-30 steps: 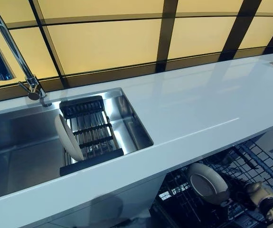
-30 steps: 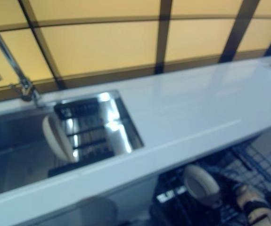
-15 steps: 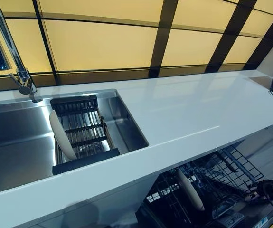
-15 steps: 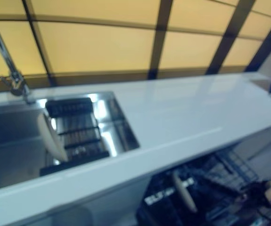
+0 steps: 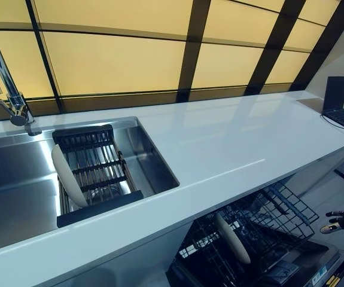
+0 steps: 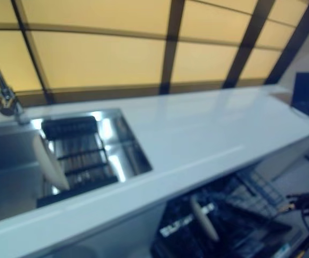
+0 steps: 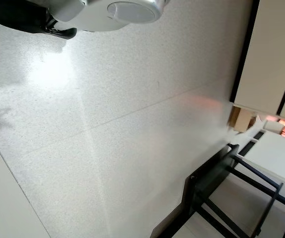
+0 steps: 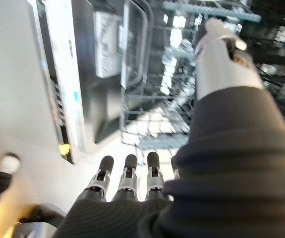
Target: Take plates into dishwasher
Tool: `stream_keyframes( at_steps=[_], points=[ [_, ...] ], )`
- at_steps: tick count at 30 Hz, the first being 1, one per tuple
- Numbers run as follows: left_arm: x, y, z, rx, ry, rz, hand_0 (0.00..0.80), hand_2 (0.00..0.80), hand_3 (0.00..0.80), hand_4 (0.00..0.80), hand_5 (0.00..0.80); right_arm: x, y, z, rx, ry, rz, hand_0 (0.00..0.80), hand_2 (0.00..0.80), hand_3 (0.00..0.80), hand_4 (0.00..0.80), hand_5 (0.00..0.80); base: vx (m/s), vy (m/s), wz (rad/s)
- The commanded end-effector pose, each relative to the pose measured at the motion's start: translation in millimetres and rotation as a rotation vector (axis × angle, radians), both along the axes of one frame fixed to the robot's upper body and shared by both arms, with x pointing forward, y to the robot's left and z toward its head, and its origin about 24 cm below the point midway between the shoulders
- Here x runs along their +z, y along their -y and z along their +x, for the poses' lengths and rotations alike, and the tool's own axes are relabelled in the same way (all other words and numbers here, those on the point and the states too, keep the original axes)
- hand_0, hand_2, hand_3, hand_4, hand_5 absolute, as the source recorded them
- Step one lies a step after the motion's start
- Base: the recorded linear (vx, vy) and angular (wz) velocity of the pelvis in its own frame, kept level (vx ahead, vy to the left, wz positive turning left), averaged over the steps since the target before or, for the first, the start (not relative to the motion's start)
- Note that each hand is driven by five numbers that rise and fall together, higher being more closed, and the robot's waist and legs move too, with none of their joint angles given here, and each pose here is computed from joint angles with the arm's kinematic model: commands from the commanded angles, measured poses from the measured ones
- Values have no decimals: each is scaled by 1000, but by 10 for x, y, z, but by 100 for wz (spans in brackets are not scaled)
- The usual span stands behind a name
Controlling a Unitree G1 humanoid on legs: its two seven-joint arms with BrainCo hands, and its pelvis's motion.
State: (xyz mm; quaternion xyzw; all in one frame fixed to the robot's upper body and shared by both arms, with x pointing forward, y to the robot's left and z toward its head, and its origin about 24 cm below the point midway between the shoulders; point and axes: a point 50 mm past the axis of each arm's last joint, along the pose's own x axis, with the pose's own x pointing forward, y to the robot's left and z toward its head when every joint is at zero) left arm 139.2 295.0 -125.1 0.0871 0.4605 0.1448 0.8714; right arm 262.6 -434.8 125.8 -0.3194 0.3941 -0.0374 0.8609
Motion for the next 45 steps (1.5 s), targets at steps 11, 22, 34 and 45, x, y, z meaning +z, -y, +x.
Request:
stream_keyframes(
  at_steps=[11,22,34,45],
  points=[
    [24,-4,39,3,27,2,0,0,0,0,0,1376,-88,297,31,396,-465,0,0,0,0,0,-1,-1,2],
    [-5,102,59,-15,22,-21,0,0,0,0,0,2339,-689,487,61,916,-705,0,0,0,0,0,7,13,4],
    [-42,139,38,-69,-58,-30,0,0,0,0,0,2661,-1480,688,359,1109,-845,0,0,0,0,0,24,-3,9],
    [-61,249,93,-157,-92,-31,0,0,0,0,0,2665,-2306,840,690,1186,-1187,0,0,0,0,0,44,-5,22]
  ],
)
